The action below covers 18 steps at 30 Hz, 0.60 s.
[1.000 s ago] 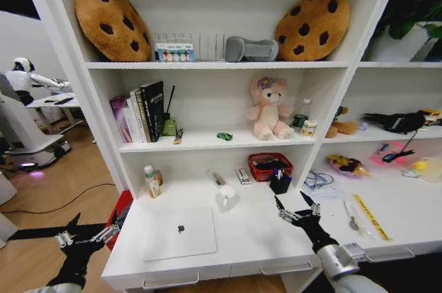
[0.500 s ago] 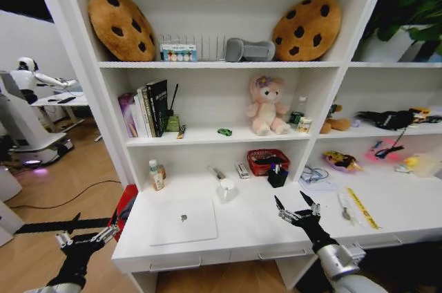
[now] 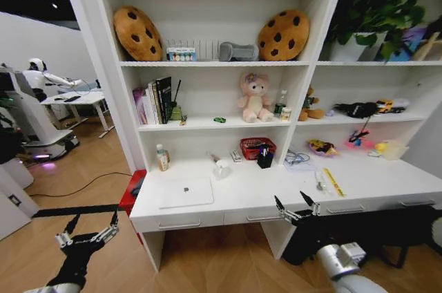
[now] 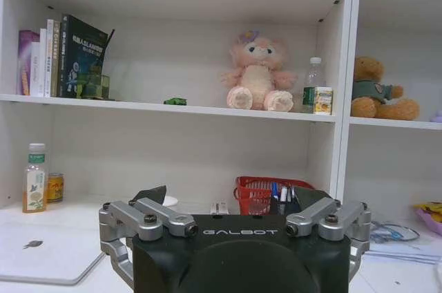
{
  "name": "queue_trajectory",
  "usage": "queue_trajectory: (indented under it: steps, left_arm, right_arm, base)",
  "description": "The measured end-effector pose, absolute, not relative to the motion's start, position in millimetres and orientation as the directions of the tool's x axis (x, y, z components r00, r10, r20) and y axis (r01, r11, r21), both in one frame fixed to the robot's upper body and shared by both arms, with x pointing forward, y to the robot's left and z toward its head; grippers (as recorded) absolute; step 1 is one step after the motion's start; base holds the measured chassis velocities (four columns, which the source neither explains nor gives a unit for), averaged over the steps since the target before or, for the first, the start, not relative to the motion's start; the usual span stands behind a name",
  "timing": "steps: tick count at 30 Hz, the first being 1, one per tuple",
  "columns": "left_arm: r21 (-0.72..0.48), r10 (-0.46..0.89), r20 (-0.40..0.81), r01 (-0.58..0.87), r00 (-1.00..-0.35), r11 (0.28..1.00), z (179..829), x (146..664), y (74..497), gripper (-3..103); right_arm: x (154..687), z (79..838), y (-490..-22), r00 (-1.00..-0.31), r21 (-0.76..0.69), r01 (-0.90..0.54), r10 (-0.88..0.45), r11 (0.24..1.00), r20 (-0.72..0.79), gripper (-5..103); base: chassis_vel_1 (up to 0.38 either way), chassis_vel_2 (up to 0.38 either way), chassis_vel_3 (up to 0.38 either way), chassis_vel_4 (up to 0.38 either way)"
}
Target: Organize the objects on the table.
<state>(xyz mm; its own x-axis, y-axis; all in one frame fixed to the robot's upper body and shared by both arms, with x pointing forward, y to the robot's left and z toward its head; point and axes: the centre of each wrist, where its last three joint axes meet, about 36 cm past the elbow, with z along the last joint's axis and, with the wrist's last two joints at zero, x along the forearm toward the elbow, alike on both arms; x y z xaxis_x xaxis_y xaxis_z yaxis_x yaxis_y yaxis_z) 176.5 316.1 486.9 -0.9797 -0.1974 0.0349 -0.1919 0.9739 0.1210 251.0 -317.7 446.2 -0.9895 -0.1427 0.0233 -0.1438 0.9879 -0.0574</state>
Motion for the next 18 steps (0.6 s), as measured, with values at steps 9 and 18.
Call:
queue_trajectory:
  steps: [9,18]
  left_arm:
    - [0.121,-0.199,0.035,-0.193,-0.979,0.974,486.8,176.4,316.2,100]
    - [0.121,-0.198,0.035,-0.192,-0.98,0.974,486.8,176.6,316.1,100]
  right_arm:
    - [251.0,446.2,-317.6,-0.989,-0.057,-0.144,-0.143,0.988,0.023,100]
    - [250.9,446.2,-317.6,-0.989,-0.057,-0.144,-0.143,0.988,0.023,100]
  base:
    - [0.305,-0.273,-0.309,0.315]
    - [-0.006,0.004,-0.051,0.035]
